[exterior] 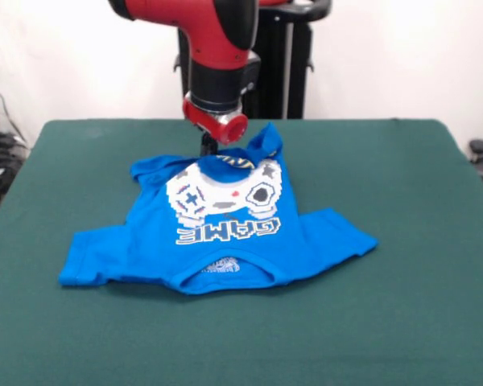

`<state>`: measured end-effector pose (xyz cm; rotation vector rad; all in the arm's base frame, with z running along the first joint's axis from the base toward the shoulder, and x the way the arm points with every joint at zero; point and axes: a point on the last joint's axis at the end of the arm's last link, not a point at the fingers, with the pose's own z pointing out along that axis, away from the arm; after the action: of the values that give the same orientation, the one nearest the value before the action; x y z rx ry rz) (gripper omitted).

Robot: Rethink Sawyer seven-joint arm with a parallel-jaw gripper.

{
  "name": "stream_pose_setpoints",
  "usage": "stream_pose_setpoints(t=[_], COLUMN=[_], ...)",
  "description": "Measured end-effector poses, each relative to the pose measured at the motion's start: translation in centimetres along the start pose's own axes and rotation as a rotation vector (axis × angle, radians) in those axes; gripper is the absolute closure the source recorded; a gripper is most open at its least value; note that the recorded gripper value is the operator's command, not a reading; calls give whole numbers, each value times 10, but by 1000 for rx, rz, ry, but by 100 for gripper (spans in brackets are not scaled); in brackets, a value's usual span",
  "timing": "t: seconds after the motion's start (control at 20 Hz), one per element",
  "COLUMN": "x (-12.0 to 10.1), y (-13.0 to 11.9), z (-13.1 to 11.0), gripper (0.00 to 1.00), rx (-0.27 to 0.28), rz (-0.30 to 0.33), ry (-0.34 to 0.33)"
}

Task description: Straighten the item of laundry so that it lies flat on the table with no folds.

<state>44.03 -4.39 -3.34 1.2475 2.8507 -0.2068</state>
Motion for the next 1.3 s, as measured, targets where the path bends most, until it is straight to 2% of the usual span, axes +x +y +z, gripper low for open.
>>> stream_pose_setpoints(t=[0.65, 1.05, 1.3], x=[3, 1, -6], y=[2, -13, -34], z=[-1, -1, 0], gripper=[100, 100, 100], rx=[14, 55, 75], rz=[5, 28, 72], ry=[6, 38, 52])
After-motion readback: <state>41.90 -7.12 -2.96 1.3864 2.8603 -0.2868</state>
